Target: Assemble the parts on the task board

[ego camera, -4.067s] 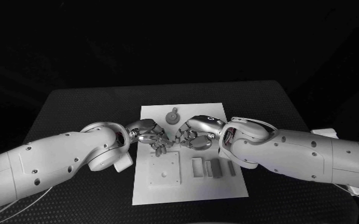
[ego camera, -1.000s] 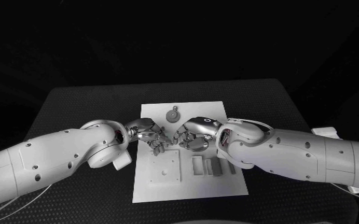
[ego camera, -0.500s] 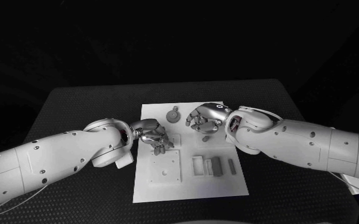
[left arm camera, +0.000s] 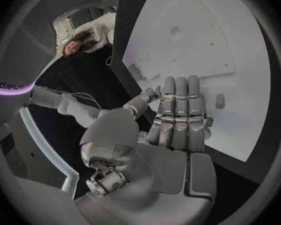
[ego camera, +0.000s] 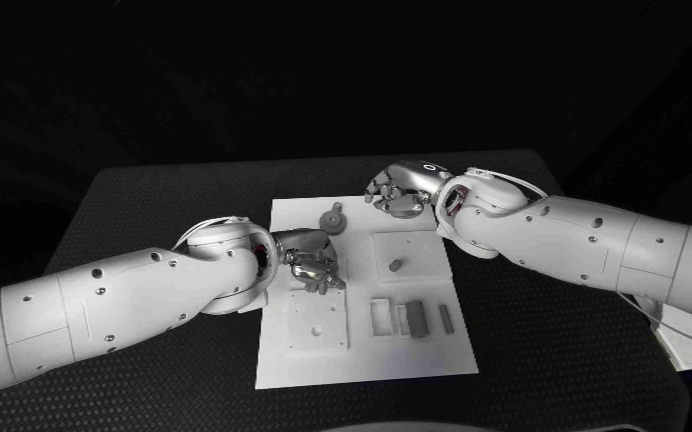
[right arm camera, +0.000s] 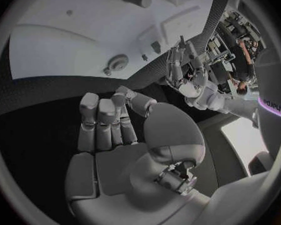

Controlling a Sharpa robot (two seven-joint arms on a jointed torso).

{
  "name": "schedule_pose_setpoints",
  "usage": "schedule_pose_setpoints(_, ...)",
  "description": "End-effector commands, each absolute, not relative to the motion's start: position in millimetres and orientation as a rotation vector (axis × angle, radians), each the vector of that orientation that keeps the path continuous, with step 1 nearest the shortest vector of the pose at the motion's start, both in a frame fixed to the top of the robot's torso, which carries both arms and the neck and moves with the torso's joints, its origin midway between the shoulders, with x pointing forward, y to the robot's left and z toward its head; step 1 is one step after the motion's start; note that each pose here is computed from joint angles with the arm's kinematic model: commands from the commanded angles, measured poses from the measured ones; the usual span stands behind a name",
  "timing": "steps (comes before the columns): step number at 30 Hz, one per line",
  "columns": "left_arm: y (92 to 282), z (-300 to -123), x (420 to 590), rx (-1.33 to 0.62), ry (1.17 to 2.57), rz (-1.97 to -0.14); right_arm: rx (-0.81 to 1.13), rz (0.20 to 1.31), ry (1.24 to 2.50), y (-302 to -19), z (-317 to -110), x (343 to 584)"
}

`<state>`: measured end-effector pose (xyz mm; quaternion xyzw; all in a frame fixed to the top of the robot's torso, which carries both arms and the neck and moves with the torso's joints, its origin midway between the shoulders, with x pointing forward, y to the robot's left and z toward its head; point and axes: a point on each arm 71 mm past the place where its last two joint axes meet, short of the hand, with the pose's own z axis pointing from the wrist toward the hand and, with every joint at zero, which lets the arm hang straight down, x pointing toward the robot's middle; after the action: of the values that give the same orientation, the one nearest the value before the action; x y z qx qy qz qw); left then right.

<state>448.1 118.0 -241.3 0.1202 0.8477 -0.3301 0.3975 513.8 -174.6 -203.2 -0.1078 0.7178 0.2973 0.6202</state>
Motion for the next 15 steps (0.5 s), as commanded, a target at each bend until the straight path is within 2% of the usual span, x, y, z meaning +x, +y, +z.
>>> schedule_pose_setpoints(1, 111.6, -241.8, 443.9, 0.543, 2.122, -0.710, -0.244, 0.688, 1.642, -174.4, -200.0, 518.2)
schedule_pose_setpoints(7, 101.9, -243.1, 439.3, 0.711, 2.138, -0.618, -0.242, 0.687, 1.642, -173.2, -199.1, 521.4)
schedule_pose_setpoints(15, 97.7, -244.3, 439.7, 0.753, 2.141, -0.571, -0.244, 0.685, 1.643, -171.1, -197.2, 525.0)
